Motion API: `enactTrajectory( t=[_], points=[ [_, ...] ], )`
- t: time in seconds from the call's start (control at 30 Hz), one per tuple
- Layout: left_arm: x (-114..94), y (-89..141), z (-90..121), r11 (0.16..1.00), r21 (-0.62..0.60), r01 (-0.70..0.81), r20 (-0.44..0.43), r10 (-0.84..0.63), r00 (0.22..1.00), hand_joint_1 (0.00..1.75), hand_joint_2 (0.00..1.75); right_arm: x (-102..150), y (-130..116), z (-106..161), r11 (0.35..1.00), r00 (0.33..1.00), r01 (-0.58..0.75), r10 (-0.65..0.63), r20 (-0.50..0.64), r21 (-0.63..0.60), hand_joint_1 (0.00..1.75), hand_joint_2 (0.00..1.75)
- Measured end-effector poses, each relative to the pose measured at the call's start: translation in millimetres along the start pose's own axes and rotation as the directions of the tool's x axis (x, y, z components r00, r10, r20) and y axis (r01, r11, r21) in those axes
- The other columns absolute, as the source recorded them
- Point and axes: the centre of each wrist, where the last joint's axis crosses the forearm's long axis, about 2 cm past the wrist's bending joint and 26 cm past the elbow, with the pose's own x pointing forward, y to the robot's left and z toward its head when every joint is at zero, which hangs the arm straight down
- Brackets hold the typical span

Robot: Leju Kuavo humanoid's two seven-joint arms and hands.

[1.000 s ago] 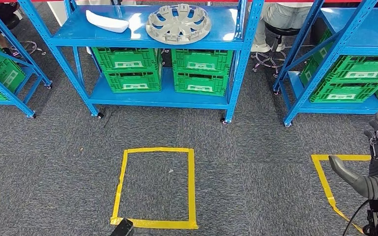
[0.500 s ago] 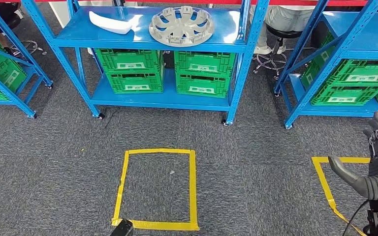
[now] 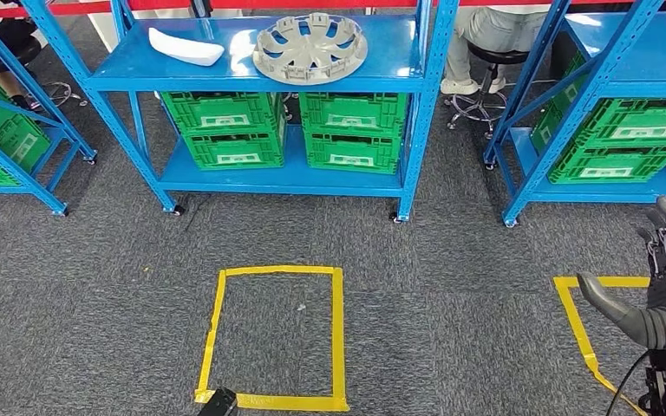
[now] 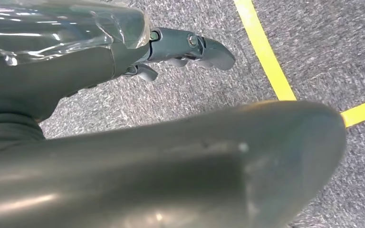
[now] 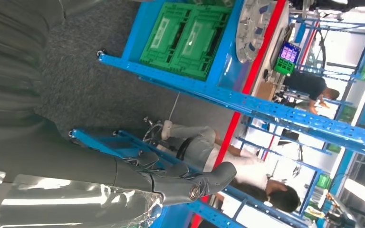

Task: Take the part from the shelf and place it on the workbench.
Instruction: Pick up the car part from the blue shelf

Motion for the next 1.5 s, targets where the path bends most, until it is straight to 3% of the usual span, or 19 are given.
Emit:
enactTrajectory(
  t=[1.5],
  points=[
    [-3.6, 2.4, 1.7, 1.0, 0.014, -0.003, 0.002, 0.003, 1.0, 0.0, 0.0, -0.6, 2.7, -1.1, 1.0, 1.0, 0.009, -0.009, 0.002, 0.014, 0.0, 1.75]
  ],
)
